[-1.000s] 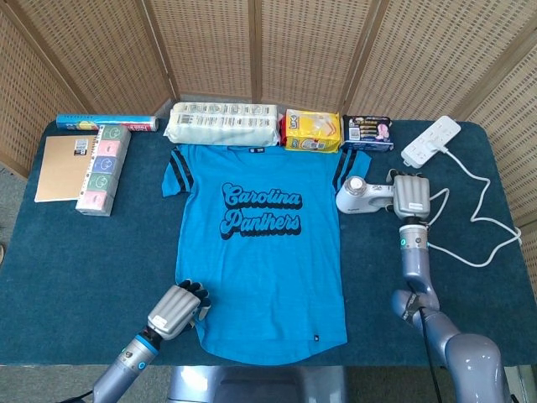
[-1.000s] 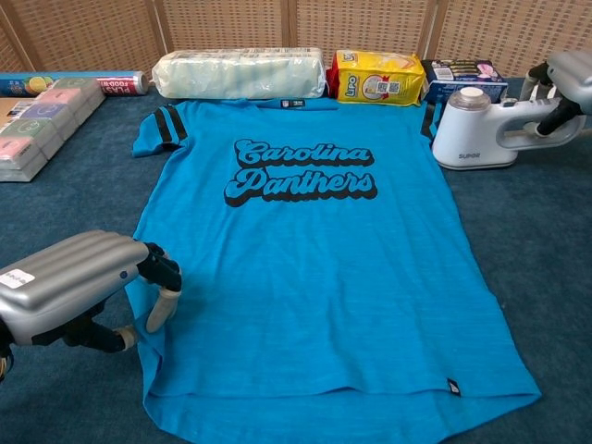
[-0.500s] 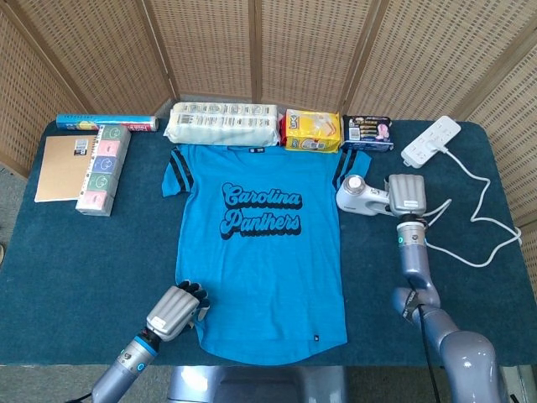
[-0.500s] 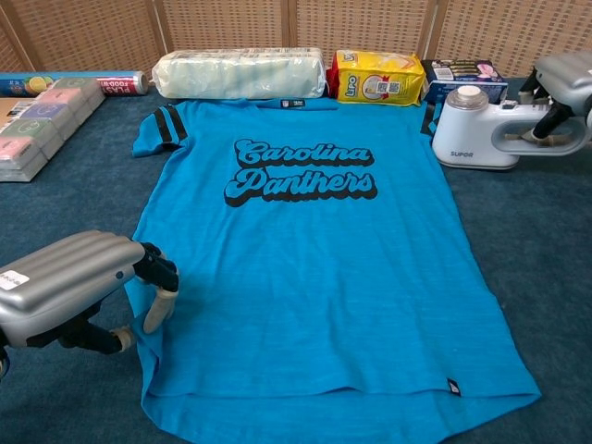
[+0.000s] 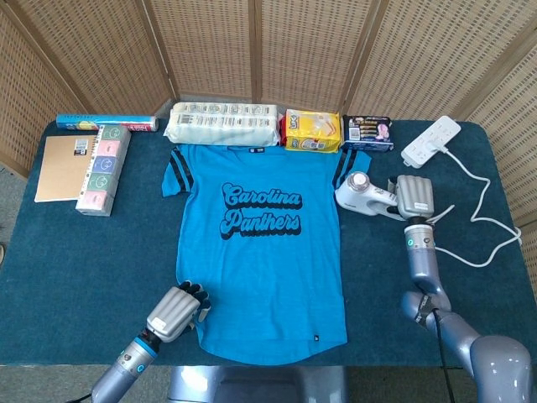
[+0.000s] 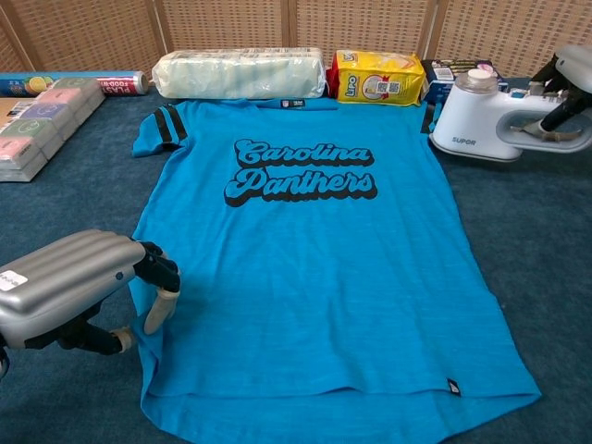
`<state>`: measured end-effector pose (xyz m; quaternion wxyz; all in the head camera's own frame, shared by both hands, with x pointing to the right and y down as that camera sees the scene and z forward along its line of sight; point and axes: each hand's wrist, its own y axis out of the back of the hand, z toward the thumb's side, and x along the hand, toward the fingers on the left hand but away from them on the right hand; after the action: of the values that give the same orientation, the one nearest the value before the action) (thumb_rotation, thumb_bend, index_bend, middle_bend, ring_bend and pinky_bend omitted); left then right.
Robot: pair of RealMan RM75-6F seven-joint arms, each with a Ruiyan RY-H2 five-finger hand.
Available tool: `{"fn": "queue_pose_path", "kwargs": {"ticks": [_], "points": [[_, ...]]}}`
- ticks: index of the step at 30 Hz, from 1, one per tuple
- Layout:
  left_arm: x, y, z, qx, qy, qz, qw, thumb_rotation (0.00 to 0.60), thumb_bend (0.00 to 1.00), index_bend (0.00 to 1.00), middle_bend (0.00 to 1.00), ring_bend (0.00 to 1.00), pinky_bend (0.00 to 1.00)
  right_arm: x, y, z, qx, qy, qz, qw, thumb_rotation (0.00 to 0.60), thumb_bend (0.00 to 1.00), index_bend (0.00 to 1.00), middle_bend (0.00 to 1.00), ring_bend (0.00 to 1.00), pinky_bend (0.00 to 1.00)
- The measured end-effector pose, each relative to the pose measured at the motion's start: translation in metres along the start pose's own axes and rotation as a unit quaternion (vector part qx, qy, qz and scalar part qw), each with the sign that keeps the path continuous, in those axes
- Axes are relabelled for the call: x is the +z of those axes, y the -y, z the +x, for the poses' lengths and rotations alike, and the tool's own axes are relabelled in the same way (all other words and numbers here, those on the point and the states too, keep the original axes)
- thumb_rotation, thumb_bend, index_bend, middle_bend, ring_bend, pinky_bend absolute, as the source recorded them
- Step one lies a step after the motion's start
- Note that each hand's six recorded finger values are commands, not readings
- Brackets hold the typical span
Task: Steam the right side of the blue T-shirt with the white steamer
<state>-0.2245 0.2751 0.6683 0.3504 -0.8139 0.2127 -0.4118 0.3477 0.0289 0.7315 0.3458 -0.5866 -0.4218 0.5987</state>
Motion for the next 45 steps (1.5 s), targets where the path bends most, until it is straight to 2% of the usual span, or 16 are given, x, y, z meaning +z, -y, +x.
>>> {"fn": "queue_pose_path", "kwargs": {"ticks": [9, 16, 29, 37, 45], "points": [[0.002, -0.003, -0.003, 0.001, 0.004, 0.005, 1.0000, 0.597, 0.47, 0.68, 0.51, 0.36, 0.34, 0.012, -0.017, 0.019, 0.003, -0.021, -0.052, 0.9984, 0.600, 0.31, 0.71, 0.76, 0.78, 0.76], [0.005, -0.005, -0.006, 0.003, 0.010, 0.011, 0.9999, 0.597, 0.47, 0.67, 0.51, 0.36, 0.34, 0.040, -0.025, 0.052, 0.021, -0.060, -0.075, 0.9952, 0.600, 0.31, 0.71, 0.76, 0.78, 0.76], [0.005, -0.011, -0.009, 0.003, 0.015, 0.016, 0.9998, 0.598, 0.47, 0.67, 0.51, 0.36, 0.34, 0.078, -0.013, 0.111, 0.034, -0.136, 0.002, 0.9901, 0.600, 0.31, 0.71, 0.76, 0.78, 0.75], [0.005, -0.013, -0.008, 0.004, 0.018, 0.015, 0.9997, 0.599, 0.47, 0.67, 0.51, 0.36, 0.34, 0.096, 0.003, 0.124, 0.035, -0.156, 0.022, 0.9869, 0.600, 0.31, 0.71, 0.76, 0.77, 0.74], [0.006, -0.012, -0.008, -0.002, 0.022, 0.017, 0.9996, 0.599, 0.47, 0.68, 0.51, 0.36, 0.34, 0.104, 0.016, 0.127, 0.042, -0.157, 0.025, 0.9864, 0.600, 0.31, 0.70, 0.76, 0.77, 0.74]]}}
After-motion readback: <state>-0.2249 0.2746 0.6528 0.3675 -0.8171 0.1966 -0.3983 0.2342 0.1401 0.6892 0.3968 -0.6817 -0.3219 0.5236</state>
